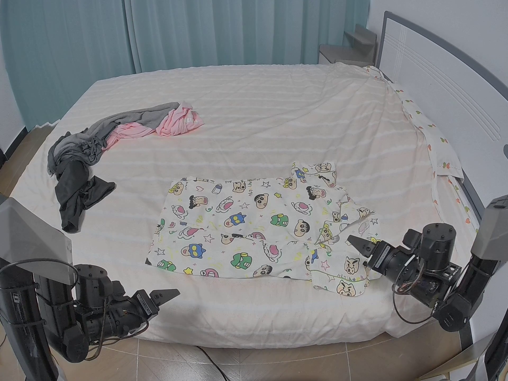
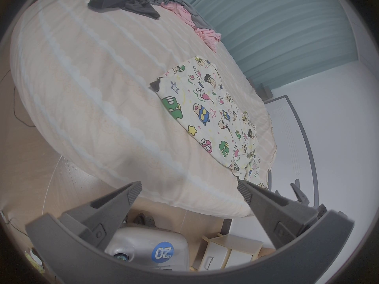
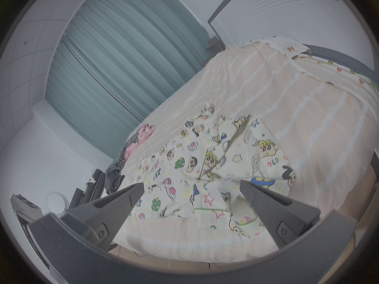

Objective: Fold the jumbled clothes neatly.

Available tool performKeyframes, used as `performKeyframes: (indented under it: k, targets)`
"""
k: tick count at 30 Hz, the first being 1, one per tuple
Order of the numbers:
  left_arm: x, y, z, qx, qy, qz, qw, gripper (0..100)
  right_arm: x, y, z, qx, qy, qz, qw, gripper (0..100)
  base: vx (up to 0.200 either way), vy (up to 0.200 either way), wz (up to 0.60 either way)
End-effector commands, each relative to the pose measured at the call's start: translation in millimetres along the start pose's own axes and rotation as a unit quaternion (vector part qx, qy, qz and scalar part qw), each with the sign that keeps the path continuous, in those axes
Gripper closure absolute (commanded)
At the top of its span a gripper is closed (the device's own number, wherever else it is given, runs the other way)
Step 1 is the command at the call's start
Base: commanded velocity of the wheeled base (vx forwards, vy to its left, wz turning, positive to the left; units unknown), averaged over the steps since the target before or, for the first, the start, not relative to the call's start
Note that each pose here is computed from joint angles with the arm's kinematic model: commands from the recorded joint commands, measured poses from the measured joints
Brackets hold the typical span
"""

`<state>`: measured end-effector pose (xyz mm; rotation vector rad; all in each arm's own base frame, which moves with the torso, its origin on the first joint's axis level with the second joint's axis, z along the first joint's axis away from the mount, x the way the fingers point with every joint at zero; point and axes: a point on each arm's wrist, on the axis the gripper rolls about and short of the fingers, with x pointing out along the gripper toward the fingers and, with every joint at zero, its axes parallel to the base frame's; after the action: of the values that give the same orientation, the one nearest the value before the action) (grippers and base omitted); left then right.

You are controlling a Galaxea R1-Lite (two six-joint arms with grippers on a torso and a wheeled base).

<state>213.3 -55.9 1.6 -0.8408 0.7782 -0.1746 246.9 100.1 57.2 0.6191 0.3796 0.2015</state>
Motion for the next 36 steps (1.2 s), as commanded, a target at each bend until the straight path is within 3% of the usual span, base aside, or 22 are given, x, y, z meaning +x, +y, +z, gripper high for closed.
performKeyframes:
  k: [1,18,29,36]
  targets:
    - [3,-7,-1,0.013,-0.006,-0.014,0.9998,0,-16,-1,5,0.001,-0.012,0.007,0.9999,0,0.2,0.0,0.0]
    - [7,-7,-1,0.034,-0.006,-0.014,0.9993,0,-16,-2,2,0.0,-0.006,0.005,1.0,0,0.2,0.0,0.0]
    - [9,-5,-1,0.032,-0.025,0.008,0.9991,0,-14,-5,-1,-0.002,0.001,-0.002,1.0,0,0.0,0.0,0.0]
    - [27,-16,23,0.062,-0.074,-0.032,0.9948,0,-4,-14,2,-0.005,0.015,0.002,0.9999,0,0.0,0.0,0.0]
